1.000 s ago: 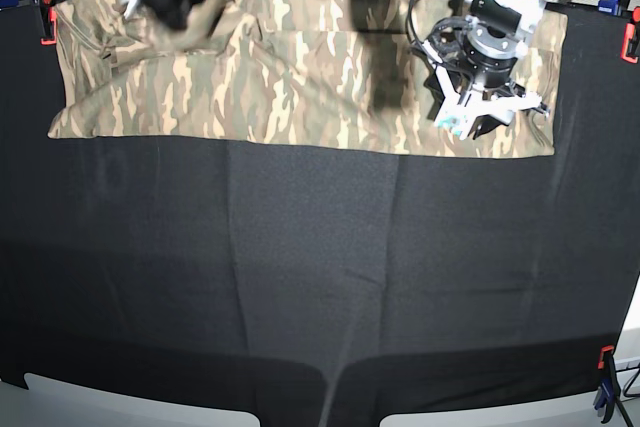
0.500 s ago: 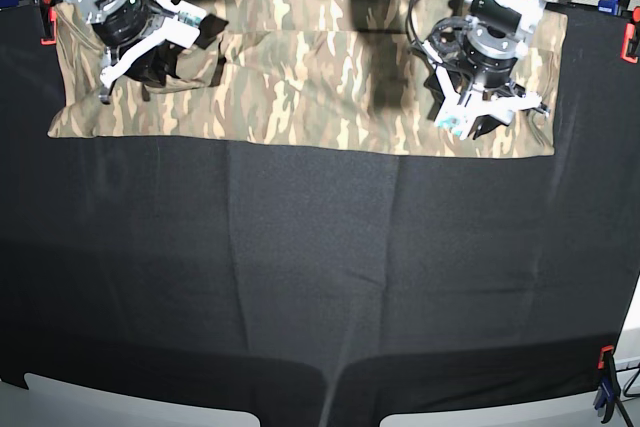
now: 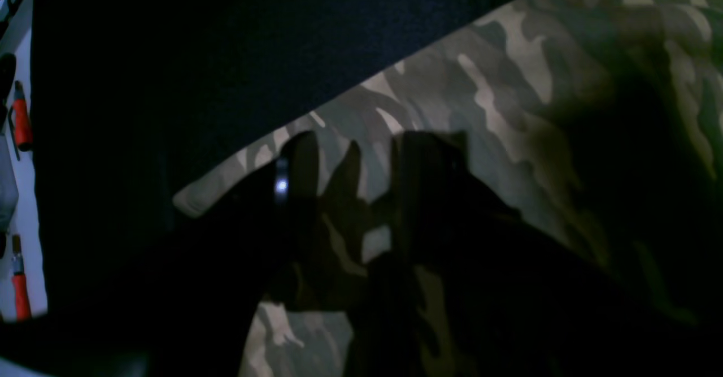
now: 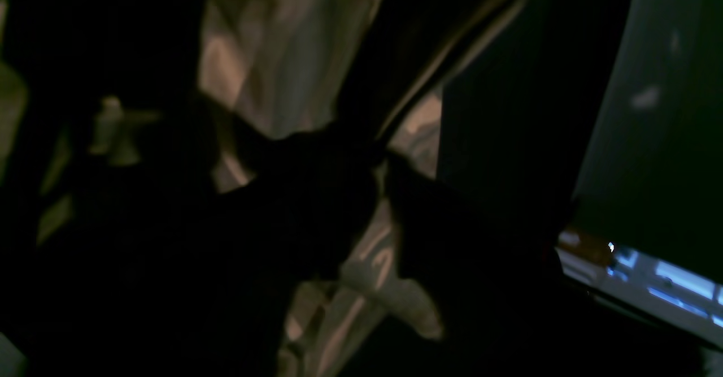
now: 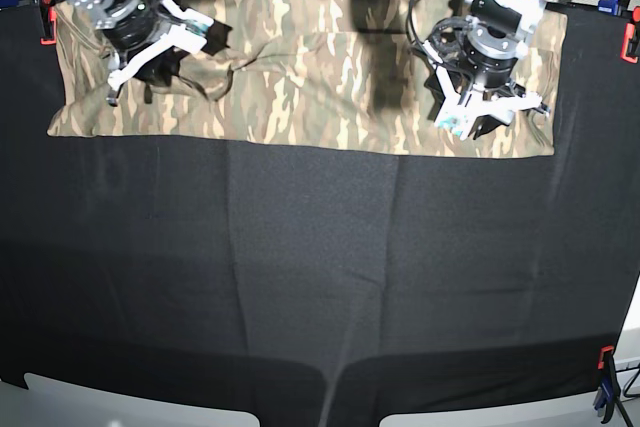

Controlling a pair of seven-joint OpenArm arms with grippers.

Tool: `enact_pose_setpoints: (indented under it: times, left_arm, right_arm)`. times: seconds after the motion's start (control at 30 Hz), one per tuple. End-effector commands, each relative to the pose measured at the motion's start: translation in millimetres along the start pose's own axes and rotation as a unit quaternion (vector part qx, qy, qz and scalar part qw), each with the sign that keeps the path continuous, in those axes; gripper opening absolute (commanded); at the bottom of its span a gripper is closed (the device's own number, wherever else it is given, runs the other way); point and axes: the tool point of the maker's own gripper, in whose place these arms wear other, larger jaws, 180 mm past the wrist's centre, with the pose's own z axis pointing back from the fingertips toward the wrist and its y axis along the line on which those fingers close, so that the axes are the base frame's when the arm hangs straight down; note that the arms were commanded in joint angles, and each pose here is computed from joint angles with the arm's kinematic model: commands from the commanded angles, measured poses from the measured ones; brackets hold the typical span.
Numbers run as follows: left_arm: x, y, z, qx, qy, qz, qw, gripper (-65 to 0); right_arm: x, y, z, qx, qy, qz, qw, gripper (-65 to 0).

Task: Layout the t-shirt on the table in an organized manner, then fold the t-shirt properly
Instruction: 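Pinch and adjust the strip's end fabric with the right gripper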

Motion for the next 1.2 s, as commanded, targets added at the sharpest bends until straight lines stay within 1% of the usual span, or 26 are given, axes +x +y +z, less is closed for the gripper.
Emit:
enact_pose_setpoints:
  times: [0.0, 0.07, 0.17, 0.2, 0.27, 0.37, 0.53, 0.67, 0.8, 0.87, 0.9, 0.93, 1.0, 1.03, 1.1, 1.17]
  left_arm:
    - [10, 8, 1, 0.012, -0.019, -0.003, 1.0, -43.0]
    - [8, 8, 1, 0.012, -0.014, -0.003, 1.0, -43.0]
    - [8, 8, 1, 0.012, -0.012, -0.003, 1.0, -43.0]
    - [8, 8, 1, 0.012, -0.012, -0.003, 1.0, -43.0]
    - [8, 8, 1, 0.012, -0.012, -0.003, 1.0, -43.0]
    - [8, 8, 1, 0.012, -0.012, -0.003, 1.0, -43.0]
    - [8, 9, 1, 0.015, -0.013, -0.007, 1.0, -43.0]
    - [9, 11, 1, 0.02, -0.016, -0.013, 1.0, -43.0]
    - [9, 11, 1, 0.02, -0.016, -0.013, 1.0, -43.0]
    - [9, 11, 1, 0.02, -0.016, -0.013, 1.0, -43.0]
    - [9, 11, 1, 0.02, -0.016, -0.013, 1.0, -43.0]
    - [9, 11, 1, 0.02, -0.016, -0.013, 1.0, -43.0]
    - [9, 11, 1, 0.02, -0.016, -0.013, 1.0, -43.0]
    - [9, 11, 1, 0.02, -0.016, -0.013, 1.0, -43.0]
    - [9, 11, 1, 0.02, -0.016, -0.013, 1.0, -43.0]
    - [9, 11, 1, 0.02, -0.016, -0.013, 1.0, -43.0]
  right_arm:
    - [-6, -12, 1, -0.022, 0.015, 0.01, 0.9996, -45.6]
    - [-23, -15, 2, -0.028, 0.063, 0.013, 0.9976, -42.2]
    - [-55, -19, 10, -0.041, 0.15, -0.002, 0.9878, -42.3]
    - [-59, -22, 11, -0.047, 0.162, -0.007, 0.9857, -42.3]
    - [-60, -31, 13, -0.073, 0.158, -0.008, 0.9847, -42.3]
    - [-52, -48, 16, -0.112, 0.135, -0.003, 0.9846, -42.3]
    - [-32, -81, 30, -0.185, 0.094, -0.02, 0.9779, -42.3]
    - [-14, -93, 39, -0.202, 0.066, -0.034, 0.9766, -42.3]
    - [-5, -100, 44, -0.211, 0.051, -0.048, 0.975, -42.3]
    - [-3, -101, 45, -0.21, 0.047, -0.053, 0.9752, -42.3]
    - [-3, -98, 44, -0.202, 0.046, -0.058, 0.9766, -42.3]
    - [-2, -93, 42, -0.186, 0.042, -0.069, 0.9791, -42.3]
    - [6, -75, 35, -0.136, 0.019, -0.107, 0.9847, -42.3]
    - [13, -65, 32, -0.11, 0.006, -0.127, 0.9857, -42.3]
    - [27, -50, 28, -0.075, -0.017, -0.155, 0.985, -42.3]
    - [39, -39, 22, -0.058, -0.036, -0.168, 0.9834, -42.3]
